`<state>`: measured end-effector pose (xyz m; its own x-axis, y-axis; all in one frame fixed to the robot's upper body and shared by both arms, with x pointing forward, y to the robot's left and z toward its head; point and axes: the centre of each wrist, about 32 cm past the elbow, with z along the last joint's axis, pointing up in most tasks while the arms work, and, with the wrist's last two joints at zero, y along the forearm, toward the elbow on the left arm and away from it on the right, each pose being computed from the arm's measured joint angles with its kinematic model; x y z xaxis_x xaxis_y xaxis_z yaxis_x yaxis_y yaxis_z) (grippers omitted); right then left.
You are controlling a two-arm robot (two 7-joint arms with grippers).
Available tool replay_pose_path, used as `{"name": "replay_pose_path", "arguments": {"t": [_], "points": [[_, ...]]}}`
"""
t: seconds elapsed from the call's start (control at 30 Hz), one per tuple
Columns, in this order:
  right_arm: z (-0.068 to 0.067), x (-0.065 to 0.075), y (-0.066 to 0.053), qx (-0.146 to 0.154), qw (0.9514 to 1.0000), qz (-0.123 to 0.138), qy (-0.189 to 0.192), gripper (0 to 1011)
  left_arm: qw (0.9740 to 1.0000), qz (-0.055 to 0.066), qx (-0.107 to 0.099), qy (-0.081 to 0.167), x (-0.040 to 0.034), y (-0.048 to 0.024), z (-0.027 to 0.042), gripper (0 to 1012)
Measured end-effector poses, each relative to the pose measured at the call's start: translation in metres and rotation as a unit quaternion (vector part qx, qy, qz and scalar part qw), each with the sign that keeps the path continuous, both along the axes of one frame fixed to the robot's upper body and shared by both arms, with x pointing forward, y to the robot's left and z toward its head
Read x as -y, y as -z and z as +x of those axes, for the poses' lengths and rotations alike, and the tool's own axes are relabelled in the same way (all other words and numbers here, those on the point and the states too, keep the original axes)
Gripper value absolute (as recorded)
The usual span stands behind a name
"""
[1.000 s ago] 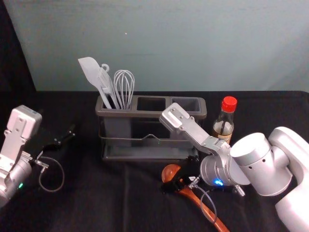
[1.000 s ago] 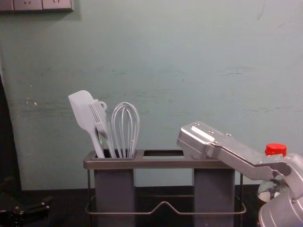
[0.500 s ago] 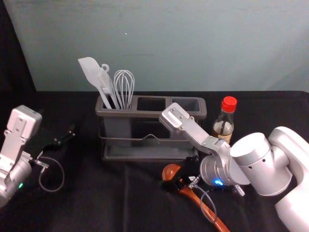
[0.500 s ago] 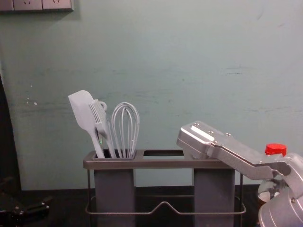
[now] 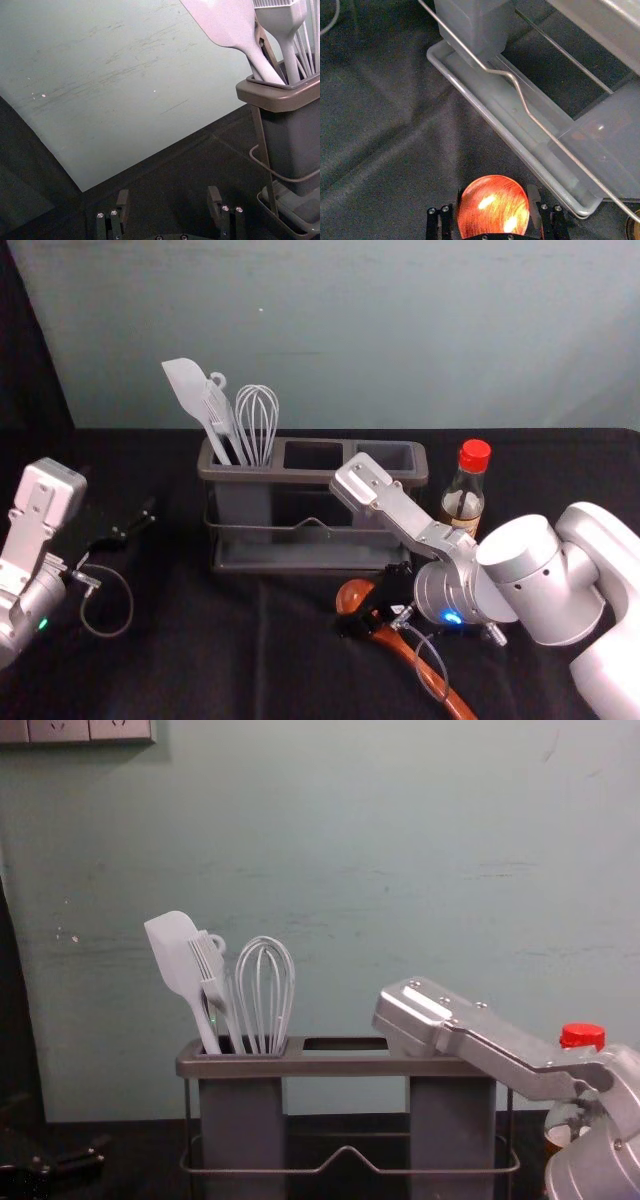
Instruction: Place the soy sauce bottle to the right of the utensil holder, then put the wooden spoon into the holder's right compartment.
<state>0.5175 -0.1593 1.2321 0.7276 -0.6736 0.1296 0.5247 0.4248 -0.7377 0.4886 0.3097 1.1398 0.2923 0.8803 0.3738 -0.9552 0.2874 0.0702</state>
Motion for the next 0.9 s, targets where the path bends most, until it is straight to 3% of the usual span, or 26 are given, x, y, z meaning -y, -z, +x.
{"name": "replay_pose_path", "arguments": {"t": [0.13, 0.33, 0.47, 0.53, 0.57, 0.63, 0.67, 0.9], "points": [[-0.004, -0.003, -0.003, 0.008, 0.9999, -0.007, 0.0, 834, 1.0, 0.0, 0.0, 0.0, 0.0, 0.0, 0.0, 1011], [-0.017, 0.002, -0.019, 0.044, 0.999, 0.01, 0.0, 834, 1.0, 0.0, 0.0, 0.0, 0.0, 0.0, 0.0, 1011], [-0.035, 0.008, -0.037, 0.09, 0.9954, 0.033, -0.005, 834, 1.0, 0.0, 0.0, 0.0, 0.0, 0.0, 0.0, 1011], [-0.048, 0.011, -0.048, 0.125, 0.9909, 0.048, -0.007, 834, 1.0, 0.0, 0.0, 0.0, 0.0, 0.0, 0.0, 1011], [-0.048, 0.011, -0.048, 0.125, 0.9909, 0.048, -0.007, 834, 1.0, 0.0, 0.0, 0.0, 0.0, 0.0, 0.0, 1012], [-0.06, 0.015, -0.06, 0.164, 0.9844, 0.062, -0.013, 834, 1.0, 0.0, 0.0, 0.0, 0.0, 0.0, 0.0, 1011], [-0.068, 0.017, -0.069, 0.191, 0.9789, 0.069, -0.02, 834, 1.0, 0.0, 0.0, 0.0, 0.0, 0.0, 0.0, 1011], [-0.092, 0.029, -0.108, 0.271, 0.9578, 0.09, -0.035, 834, 1.0, 0.0, 0.0, 0.0, 0.0, 0.0, 0.0, 1011]]}}
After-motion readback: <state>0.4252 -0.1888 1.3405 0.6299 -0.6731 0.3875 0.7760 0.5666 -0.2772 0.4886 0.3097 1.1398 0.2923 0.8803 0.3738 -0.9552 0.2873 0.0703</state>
